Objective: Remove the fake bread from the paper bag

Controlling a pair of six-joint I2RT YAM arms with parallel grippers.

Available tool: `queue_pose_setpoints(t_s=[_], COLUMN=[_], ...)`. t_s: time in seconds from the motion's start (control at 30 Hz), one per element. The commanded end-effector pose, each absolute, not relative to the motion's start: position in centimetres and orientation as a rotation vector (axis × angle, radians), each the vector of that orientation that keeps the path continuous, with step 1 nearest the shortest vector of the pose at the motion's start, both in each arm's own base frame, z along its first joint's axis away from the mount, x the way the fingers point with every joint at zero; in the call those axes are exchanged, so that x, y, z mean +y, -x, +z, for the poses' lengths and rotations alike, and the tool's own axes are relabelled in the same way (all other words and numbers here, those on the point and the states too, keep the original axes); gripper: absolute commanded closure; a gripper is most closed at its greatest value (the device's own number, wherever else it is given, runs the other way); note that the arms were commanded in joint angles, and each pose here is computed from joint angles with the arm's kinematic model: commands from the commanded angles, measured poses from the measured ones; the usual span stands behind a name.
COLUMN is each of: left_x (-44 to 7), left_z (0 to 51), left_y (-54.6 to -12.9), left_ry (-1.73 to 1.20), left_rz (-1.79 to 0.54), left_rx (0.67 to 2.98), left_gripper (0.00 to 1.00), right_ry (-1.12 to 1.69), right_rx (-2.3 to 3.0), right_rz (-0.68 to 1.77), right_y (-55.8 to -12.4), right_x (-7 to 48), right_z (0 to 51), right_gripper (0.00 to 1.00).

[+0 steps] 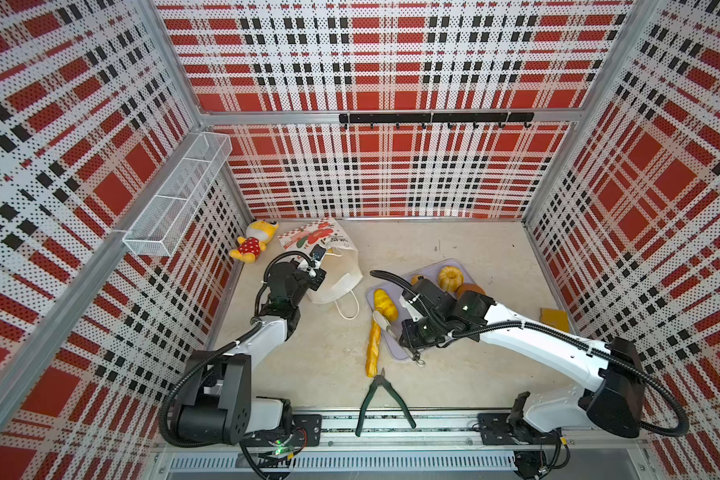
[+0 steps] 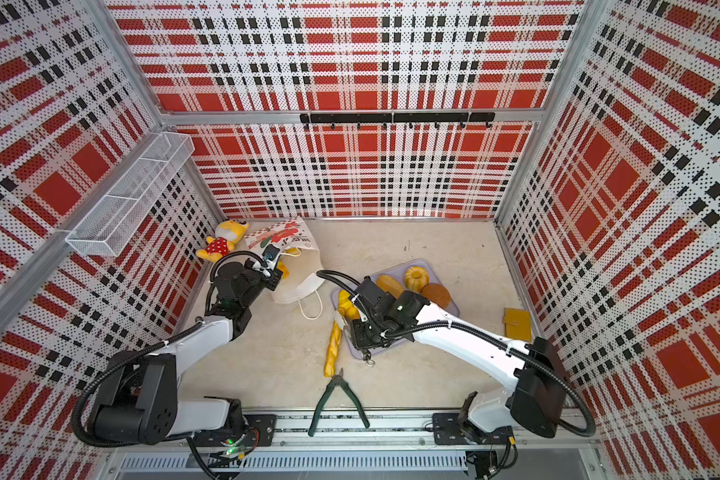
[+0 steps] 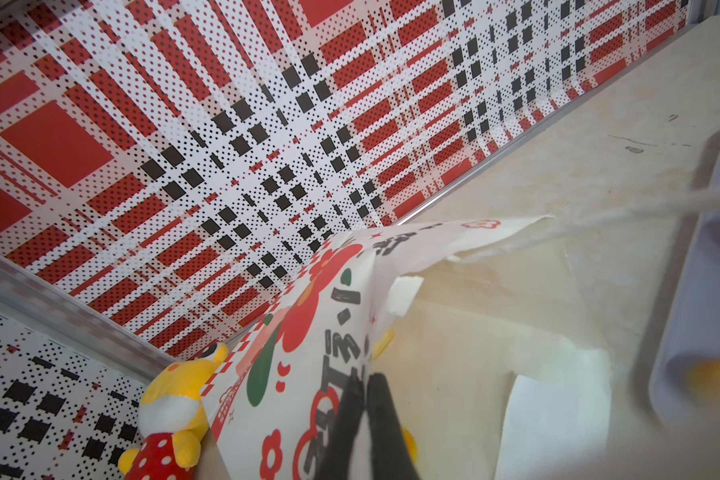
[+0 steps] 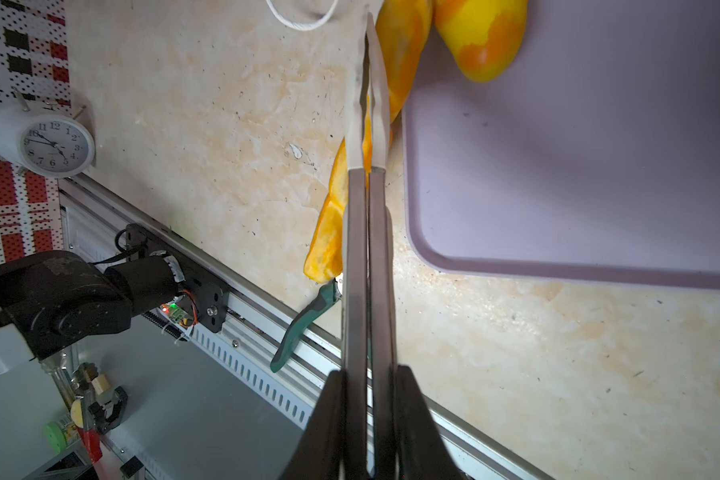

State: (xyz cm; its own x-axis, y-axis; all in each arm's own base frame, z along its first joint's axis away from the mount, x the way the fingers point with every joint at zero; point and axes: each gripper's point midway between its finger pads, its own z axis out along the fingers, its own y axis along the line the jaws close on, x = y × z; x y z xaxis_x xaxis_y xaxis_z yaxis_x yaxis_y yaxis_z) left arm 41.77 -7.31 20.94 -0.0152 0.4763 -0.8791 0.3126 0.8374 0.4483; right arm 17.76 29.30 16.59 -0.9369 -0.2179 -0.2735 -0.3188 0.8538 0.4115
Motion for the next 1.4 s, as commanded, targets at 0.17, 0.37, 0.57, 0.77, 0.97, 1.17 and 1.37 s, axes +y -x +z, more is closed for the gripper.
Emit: queue_pose_setpoints(t_s=[0.17, 0.37, 0.57, 0.77, 0.97, 1.17, 1.37], left_x=[-7.4, -7.2, -7.5, -7.8, -7.6, -7.2, -7.1], left_z=[21.6, 21.0, 20.3, 20.1, 20.1, 20.1, 20.1], left_y=[-41.5, -41.8, -41.7, -41.9, -41.9, -42.2, -42.3], left_ry=[-0.619, -0.611, -0.629, -0.631, -0.62, -0.6, -0.583], left_rz=[0.165, 0.169, 0.158, 0.146, 0.149, 0.149, 0.131], left_rx=[1.588, 1.609, 1.617, 1.62, 1.625, 1.631, 1.63], left_gripper=[1.0, 1.0, 1.0, 1.0, 1.0, 1.0, 1.0], right_ry=[0.334, 0.356, 0.421, 0.511, 0.573, 0.574, 0.568], right_rx=[2.694, 2.809, 2.844, 2.859, 2.821, 2.801, 2.712], right_rz=[0.678, 0.592, 0.623, 0.693, 0.797, 0.95, 0.954], right_y=[-18.4, -17.4, -16.9, -16.8, -17.2, -16.9, -17.7], right_x=[26.5, 25.6, 28.4, 31.9, 35.2, 37.3, 37.2], right_z=[21.8, 19.6, 18.1, 17.3, 18.3, 18.4, 20.3], right_gripper=[1.0, 1.0, 1.0, 1.0, 1.0, 1.0, 1.0])
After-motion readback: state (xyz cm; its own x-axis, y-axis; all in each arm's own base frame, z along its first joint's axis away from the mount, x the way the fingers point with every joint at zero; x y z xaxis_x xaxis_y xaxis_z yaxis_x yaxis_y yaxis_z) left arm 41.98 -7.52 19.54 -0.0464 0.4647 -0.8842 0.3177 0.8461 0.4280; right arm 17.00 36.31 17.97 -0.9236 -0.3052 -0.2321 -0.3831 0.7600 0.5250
